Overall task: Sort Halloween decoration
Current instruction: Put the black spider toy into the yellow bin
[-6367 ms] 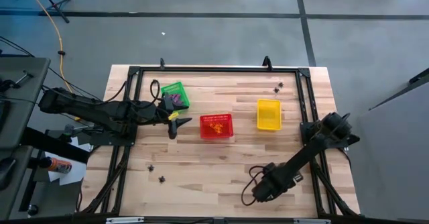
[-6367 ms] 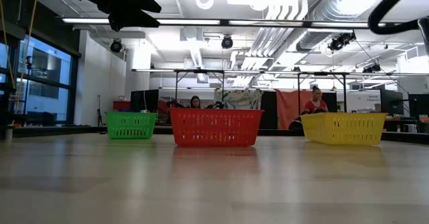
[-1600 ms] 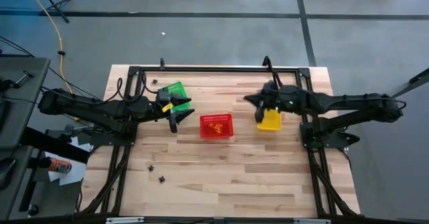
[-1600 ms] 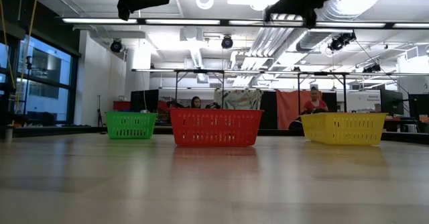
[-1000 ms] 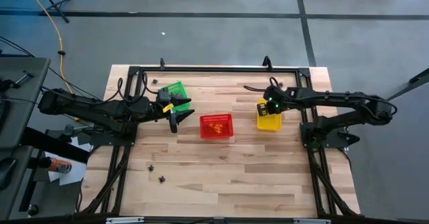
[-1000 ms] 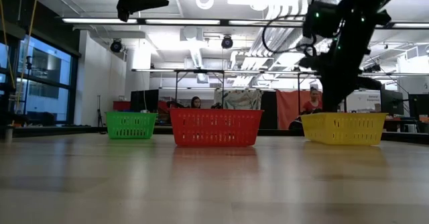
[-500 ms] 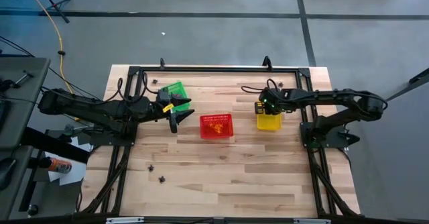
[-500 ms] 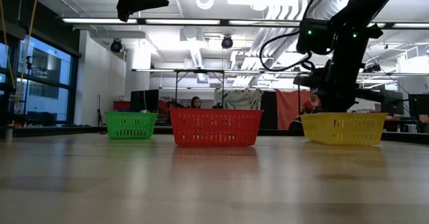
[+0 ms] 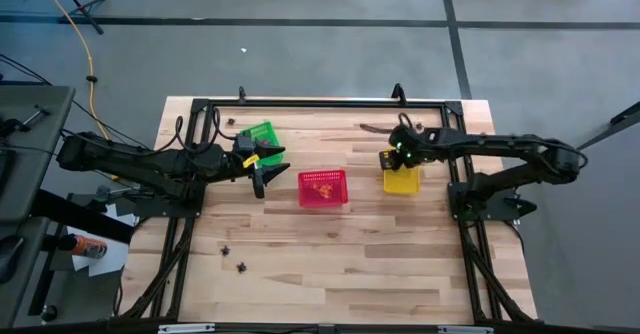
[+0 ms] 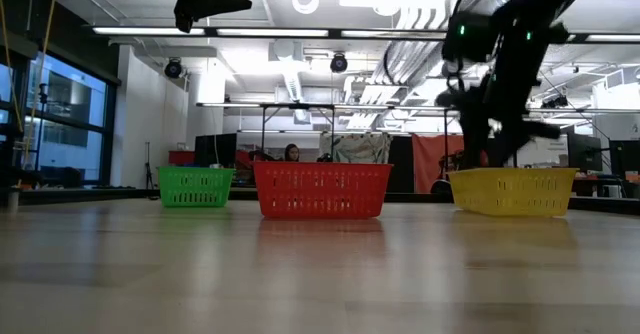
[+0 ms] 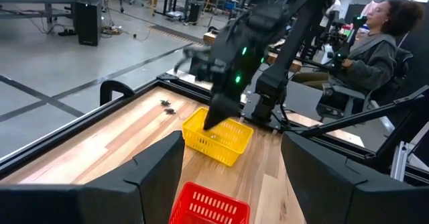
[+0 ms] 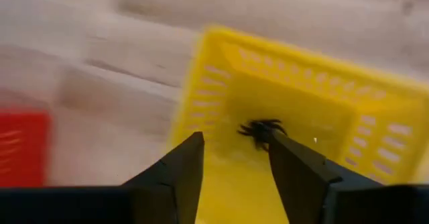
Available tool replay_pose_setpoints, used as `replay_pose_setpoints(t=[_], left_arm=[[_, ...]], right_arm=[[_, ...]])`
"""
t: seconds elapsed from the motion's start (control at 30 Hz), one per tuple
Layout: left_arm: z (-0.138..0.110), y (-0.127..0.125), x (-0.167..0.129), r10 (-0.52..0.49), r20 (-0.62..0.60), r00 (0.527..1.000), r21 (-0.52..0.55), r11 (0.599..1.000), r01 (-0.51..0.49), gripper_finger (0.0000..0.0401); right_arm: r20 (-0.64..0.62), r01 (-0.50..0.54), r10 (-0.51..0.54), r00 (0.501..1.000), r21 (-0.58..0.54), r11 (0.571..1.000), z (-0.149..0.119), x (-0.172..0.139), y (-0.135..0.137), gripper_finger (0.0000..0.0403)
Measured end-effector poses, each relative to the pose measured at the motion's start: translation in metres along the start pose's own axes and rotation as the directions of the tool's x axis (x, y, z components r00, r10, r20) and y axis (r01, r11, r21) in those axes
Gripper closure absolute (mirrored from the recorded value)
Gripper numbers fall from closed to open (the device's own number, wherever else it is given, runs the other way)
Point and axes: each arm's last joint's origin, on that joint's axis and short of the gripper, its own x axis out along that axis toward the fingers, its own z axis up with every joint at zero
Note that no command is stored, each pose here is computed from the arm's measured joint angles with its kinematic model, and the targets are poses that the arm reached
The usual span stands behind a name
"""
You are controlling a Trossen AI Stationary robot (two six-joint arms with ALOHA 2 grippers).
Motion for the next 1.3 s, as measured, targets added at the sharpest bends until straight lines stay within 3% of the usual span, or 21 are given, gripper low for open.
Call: replay_pose_setpoints(t=[0.17,0.3,0.37,0.5,0.57,0.63,0.73,0.83,1.07,1.3], left_arm=[[0.0,0.0,0.0,0.0,0.0,1.0,0.0,1.0,0.0,0.0162],[0.0,0.0,0.0,0.0,0.0,1.0,0.0,1.0,0.0,0.0162],[0.0,0.0,0.0,0.0,0.0,1.0,0.0,1.0,0.0,0.0162],[0.0,0.0,0.0,0.0,0.001,1.0,-0.023,1.0,0.0,0.0162],[0.0,-0.001,0.0,-0.021,-0.004,1.0,-0.044,0.999,0.02,0.0162],[0.0,-0.002,0.0,-0.075,-0.018,0.997,-0.052,0.996,0.074,0.0162],[0.0,-0.003,0.001,-0.168,-0.037,0.985,-0.059,0.984,0.166,0.0162],[0.002,-0.002,0.001,-0.218,-0.037,0.975,-0.032,0.976,0.217,0.0162],[0.007,-0.001,0.002,-0.217,0.012,0.976,0.097,0.972,0.215,0.0162],[0.007,0.0,0.002,-0.212,0.012,0.977,0.093,0.973,0.21,0.0162]], right_arm=[[0.179,-0.13,0.138,0.974,-0.058,0.99,0.015,-0.056,0.008,0.0224],[0.352,-0.31,0.357,0.865,-0.182,0.933,0.022,-0.104,0.012,0.0225],[0.388,-0.426,0.51,0.768,-0.285,0.858,0.021,-0.125,0.015,0.0226],[0.321,-0.572,0.754,0.573,-0.501,0.649,0.014,-0.151,0.022,0.0226],[0.264,-0.58,0.828,0.494,-0.609,0.54,0.009,-0.158,0.028,0.0226],[0.197,-0.532,0.871,0.451,-0.724,0.439,0.004,-0.161,0.033,0.0226],[0.13,-0.438,0.88,0.456,-0.829,0.349,-0.005,-0.157,0.041,0.0226],[0.098,-0.408,0.876,0.473,-0.857,0.316,-0.009,-0.15,0.05,0.0226],[0.05,-0.344,0.861,0.507,-0.904,0.255,-0.014,-0.135,0.065,0.0226],[0.05,-0.359,0.86,0.507,-0.895,0.264,-0.014,-0.133,0.067,0.0226]])
